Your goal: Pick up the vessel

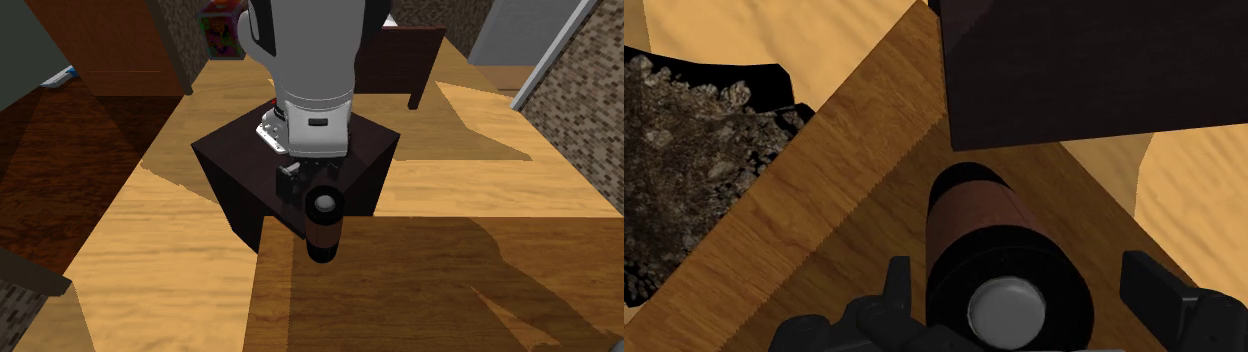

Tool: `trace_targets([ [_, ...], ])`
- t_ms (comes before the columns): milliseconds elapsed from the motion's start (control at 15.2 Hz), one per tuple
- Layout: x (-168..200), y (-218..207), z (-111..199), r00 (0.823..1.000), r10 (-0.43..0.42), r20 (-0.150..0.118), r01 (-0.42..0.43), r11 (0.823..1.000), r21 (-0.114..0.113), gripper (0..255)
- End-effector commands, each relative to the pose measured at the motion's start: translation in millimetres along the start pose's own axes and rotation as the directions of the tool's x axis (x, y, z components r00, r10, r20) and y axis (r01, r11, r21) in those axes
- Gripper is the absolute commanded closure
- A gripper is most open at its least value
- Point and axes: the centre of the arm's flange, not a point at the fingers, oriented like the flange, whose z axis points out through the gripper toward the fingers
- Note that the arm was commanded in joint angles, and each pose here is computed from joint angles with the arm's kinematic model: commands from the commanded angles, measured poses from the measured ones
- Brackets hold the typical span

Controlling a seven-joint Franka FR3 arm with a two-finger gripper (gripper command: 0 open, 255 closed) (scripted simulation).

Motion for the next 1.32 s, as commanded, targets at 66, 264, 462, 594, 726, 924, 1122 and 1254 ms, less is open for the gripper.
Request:
trace_targets([
  [66, -0.7, 1.0, 14.8, 1.0, 0.0, -0.001, 0.0, 1.0, -0.001, 0],
  [264, -0.6, 1.1, 33.7, 1.0, 0.0, -0.001, 0.0, 1.0, -0.001, 0],
  [462, -1.0, 0.9, 33.7, 1.0, 0.0, 0.0, 0.0, 1.0, -0.001, 255],
  [594, -1.0, 1.2, 33.1, 1.0, 0.0, -0.001, 0.0, 1.0, -0.001, 255],
  [726, -1.0, 1.2, 33.0, 1.0, 0.0, -0.001, 0.0, 1.0, -0.001, 255],
  [924, -1.1, 1.2, 33.1, 1.0, 0.0, -0.001, 0.0, 1.0, -0.001, 255],
  [1122, -0.7, 1.0, 28.4, 1.0, 0.0, 0.0, 0.0, 1.0, -0.001, 255],
  [1254, -0.7, 1.0, 17.8, 1.0, 0.0, -0.001, 0.0, 1.0, -0.001, 255],
])
